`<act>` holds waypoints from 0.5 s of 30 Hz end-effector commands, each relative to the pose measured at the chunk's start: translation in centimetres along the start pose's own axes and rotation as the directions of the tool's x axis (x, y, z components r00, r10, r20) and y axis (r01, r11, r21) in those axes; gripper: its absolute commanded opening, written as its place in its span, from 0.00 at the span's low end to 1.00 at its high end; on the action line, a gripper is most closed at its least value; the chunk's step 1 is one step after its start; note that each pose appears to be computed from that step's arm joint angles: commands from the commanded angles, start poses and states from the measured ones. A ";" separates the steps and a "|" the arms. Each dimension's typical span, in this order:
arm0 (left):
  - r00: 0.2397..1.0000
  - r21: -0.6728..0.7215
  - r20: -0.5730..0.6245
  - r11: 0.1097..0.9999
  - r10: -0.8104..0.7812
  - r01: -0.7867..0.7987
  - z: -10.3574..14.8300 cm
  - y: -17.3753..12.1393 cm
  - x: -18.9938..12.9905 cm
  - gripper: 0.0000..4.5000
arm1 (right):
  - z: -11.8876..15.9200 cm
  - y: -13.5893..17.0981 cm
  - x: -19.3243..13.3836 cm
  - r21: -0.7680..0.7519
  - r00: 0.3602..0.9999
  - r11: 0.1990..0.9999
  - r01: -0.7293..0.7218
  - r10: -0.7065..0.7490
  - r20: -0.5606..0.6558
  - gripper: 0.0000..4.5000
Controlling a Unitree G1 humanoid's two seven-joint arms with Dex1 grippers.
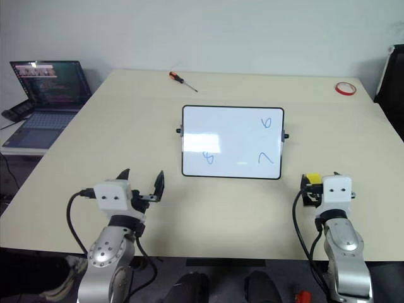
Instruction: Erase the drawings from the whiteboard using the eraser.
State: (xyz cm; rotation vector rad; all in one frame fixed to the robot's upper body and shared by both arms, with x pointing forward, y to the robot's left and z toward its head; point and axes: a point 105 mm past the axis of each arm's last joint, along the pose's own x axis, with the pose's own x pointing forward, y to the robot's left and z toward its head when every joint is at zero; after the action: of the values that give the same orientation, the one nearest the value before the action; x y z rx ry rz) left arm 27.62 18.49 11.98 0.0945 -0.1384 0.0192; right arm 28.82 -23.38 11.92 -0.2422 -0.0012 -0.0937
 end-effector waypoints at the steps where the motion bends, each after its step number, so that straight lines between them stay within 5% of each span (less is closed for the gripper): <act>1: 0.997 0.004 0.073 1.000 0.019 -0.019 2.1 -0.2 -0.2 1.00 | 2.3 -0.1 0.6 -0.008 0.997 1.000 -0.012 0.012 0.075 1.00; 15: 0.998 0.021 0.055 1.000 -0.011 0.009 1.9 -0.2 0.2 1.00 | 1.4 -0.3 -0.8 0.002 0.999 1.000 0.011 -0.012 0.046 1.00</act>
State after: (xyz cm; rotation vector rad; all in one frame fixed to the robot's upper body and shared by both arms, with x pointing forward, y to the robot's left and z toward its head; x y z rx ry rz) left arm 27.54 18.25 12.44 0.1104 -0.1391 0.0177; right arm 28.47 -23.01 11.74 -0.2424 0.0110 -0.0719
